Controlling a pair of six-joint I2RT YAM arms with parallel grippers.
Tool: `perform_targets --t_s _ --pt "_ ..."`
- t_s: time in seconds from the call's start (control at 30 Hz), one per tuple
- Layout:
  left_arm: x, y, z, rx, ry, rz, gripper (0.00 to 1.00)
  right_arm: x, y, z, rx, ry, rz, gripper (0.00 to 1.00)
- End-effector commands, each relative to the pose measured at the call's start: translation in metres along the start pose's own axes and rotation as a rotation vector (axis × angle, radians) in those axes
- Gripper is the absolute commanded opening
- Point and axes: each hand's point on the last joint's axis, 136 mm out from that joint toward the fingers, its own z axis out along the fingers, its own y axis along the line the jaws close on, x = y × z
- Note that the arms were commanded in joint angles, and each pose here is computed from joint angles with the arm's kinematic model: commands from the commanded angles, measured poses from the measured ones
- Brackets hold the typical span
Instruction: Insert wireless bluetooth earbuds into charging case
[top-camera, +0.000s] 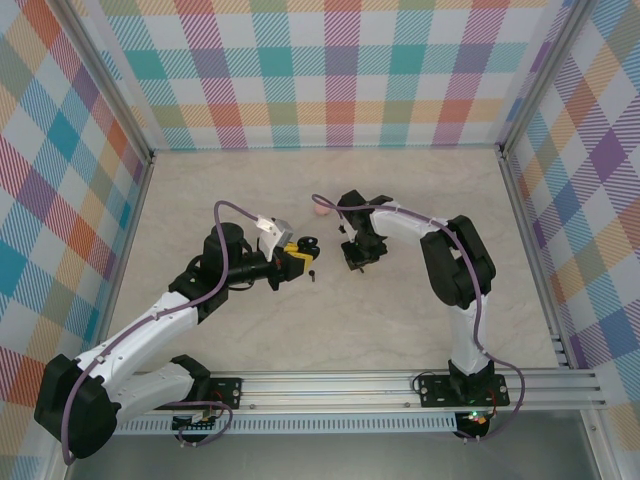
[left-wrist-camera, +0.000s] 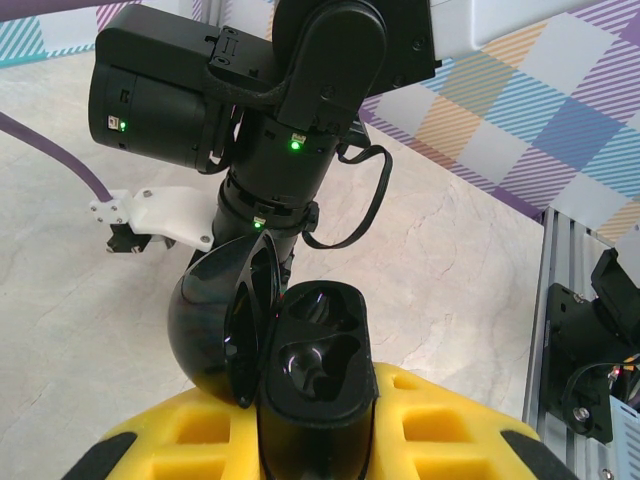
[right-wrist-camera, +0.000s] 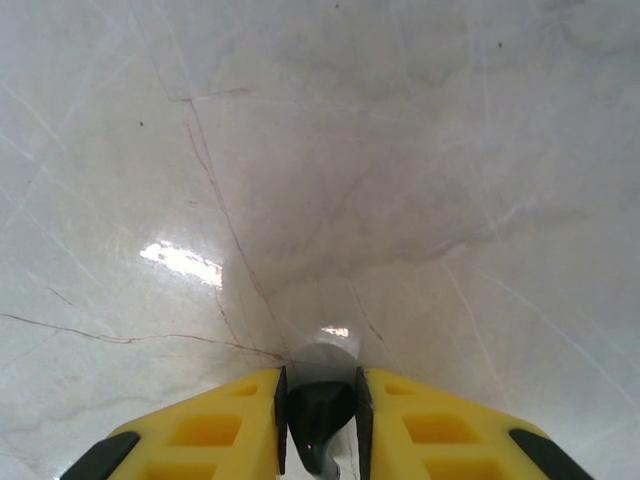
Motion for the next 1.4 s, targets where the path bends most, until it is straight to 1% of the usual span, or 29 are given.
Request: perform_targets --t_s 0.0,0.2,0.43,0.67,0.8,0.93,1.13,1.37 --pt "-0.002 -0.007 0.000 0.014 -0.003 -0.001 0.21 0.000 0.002 0.000 -0.033 0.000 0.043 0.26" --pt "0.003 0.001 0.003 -0.016 0.003 -0.023 0.21 -0.005 0.007 -0.011 -0.099 -0.060 0.092 0.27" --pt "0.008 0.019 0.009 -0.093 -0.002 -0.069 0.20 -0.007 0.006 -0.023 -0.174 -0.126 0.167 0.26" --pt "0.023 0.039 0.021 -0.159 0.018 -0.120 0.20 -0.010 0.009 -0.043 -0.262 -0.221 0.215 0.27" --pt "0.028 0.046 0.027 -0.171 0.000 -0.122 0.20 -0.013 0.015 -0.062 -0.325 -0.295 0.229 0.27" --pt "0.034 0.051 0.032 -0.174 -0.017 -0.103 0.20 -0.017 0.025 -0.085 -0.397 -0.378 0.206 0.27" --pt "0.035 0.047 0.035 -0.139 -0.062 -0.035 0.21 -0.019 0.039 -0.123 -0.491 -0.500 0.154 0.27" --pt "0.033 0.042 0.037 -0.098 -0.095 0.004 0.22 -0.016 0.048 -0.167 -0.556 -0.630 0.099 0.28"
